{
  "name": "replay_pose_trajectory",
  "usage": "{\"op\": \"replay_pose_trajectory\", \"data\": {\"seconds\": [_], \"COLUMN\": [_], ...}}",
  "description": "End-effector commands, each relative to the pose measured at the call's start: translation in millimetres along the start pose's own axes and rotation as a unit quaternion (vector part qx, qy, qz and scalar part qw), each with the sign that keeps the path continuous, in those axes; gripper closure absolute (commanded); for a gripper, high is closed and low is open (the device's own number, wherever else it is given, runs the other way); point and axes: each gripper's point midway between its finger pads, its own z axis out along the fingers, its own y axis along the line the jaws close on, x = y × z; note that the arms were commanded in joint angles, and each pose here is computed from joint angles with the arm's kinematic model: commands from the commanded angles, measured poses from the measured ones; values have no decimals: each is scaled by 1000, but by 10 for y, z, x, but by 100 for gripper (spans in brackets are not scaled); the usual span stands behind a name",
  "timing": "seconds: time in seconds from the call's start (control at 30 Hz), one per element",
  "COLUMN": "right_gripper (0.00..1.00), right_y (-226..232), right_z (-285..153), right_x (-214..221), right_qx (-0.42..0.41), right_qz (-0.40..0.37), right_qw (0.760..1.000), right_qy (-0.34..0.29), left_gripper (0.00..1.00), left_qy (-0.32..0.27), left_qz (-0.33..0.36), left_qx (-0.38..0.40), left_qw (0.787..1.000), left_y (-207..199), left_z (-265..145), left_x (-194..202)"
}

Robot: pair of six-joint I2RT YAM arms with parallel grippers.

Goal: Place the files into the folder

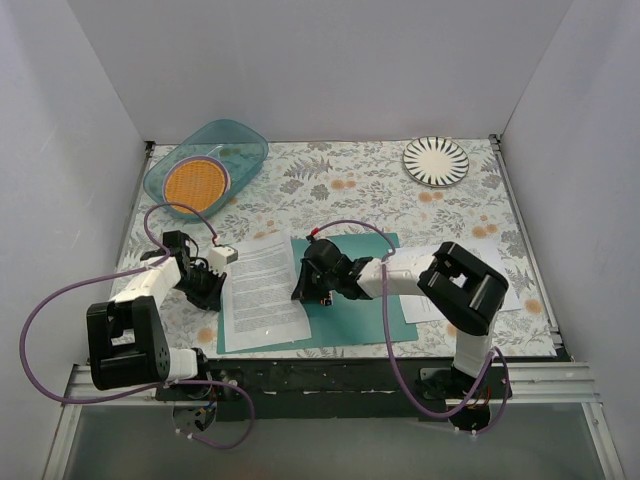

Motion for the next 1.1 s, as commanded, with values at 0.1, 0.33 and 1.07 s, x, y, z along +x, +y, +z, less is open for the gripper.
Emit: {"op": "replay_pose_trajectory", "data": {"seconds": [0.1,0.33,1.07], "right_gripper": [99,99,99], "right_y": [207,8,102], "right_z": [64,-89,23], "right_x": [-84,4,299], "right_qx": [-17,6,11], "right_qz": [0,26,33], "right_qw": [1000,1000,998], "right_qy": [0,-5,59], "left_gripper": [100,100,100], "left_qy": [5,5,-7], "left_qz": [5,7,6], "left_qx": [11,9,10], "left_qw": [1000,1000,1000], "left_y": [-64,-59,-42], "left_z": [34,38,-16], "left_x": [51,58,-56]}}
